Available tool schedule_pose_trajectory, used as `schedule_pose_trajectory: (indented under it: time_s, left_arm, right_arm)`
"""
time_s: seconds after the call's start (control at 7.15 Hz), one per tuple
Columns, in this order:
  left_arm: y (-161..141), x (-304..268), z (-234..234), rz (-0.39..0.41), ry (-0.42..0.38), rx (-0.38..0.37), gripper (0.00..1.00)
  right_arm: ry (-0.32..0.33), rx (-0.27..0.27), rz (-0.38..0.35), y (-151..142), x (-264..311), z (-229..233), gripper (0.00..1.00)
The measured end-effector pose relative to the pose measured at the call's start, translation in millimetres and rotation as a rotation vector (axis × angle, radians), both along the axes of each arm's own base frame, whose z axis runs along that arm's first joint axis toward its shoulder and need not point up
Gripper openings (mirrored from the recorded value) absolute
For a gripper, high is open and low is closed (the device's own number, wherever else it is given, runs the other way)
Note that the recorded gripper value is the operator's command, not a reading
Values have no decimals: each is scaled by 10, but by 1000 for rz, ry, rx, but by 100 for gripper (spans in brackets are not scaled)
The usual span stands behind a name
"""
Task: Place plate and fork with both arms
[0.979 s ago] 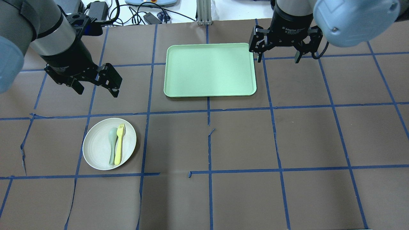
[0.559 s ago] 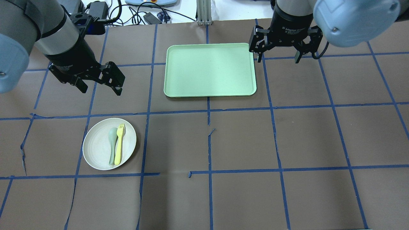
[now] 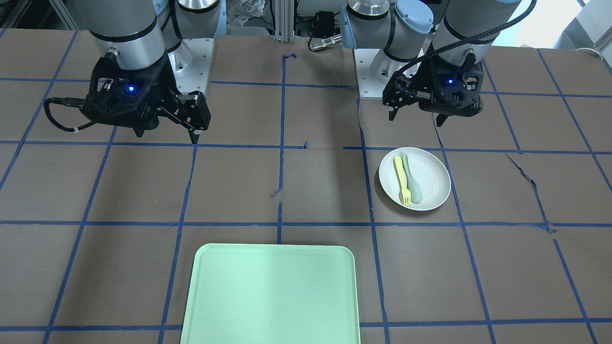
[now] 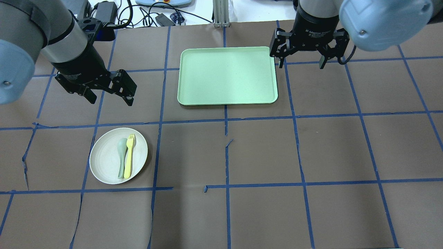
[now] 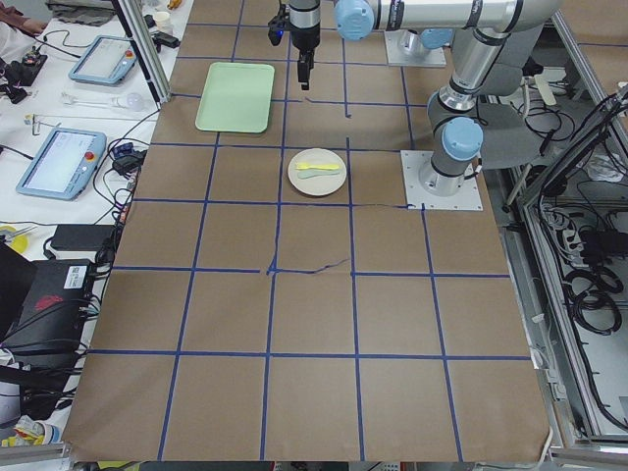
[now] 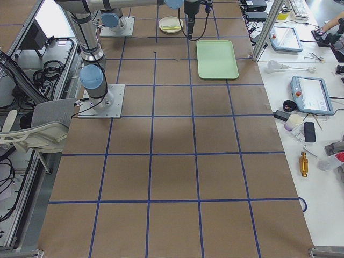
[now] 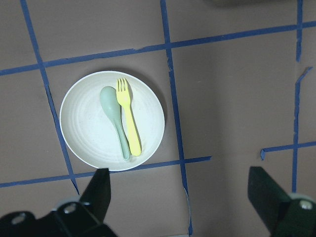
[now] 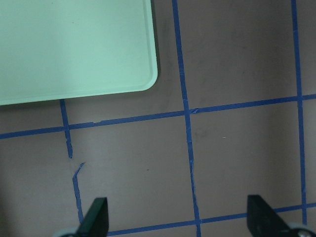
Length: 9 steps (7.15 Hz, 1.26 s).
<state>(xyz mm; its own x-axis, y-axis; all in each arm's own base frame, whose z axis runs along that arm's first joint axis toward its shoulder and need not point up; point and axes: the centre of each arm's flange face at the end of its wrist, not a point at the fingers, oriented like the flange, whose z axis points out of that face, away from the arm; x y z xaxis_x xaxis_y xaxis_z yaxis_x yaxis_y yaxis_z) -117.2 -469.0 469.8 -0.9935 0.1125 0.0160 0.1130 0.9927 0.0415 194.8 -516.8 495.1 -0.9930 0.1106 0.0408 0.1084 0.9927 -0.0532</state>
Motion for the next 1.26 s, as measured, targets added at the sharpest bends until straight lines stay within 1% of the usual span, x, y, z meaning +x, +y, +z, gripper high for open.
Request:
schedule_pose_trajectory:
  time_s: [0.7, 0.98, 1.12, 1.26]
  left_arm:
    - [15, 9, -9, 2, -5, 2, 100]
    - [-26, 70, -86, 13, -7, 18, 100]
    - [-51, 208, -158, 35, -4, 33, 100]
    - [-79, 442, -229, 78, 0, 48, 100]
  right_arm:
    - [0, 0, 0, 0, 0, -1, 100]
    - [0, 0, 0, 0, 0, -1, 100]
    - [0, 0, 0, 0, 0, -1, 100]
    - [0, 0, 0, 0, 0, -1, 100]
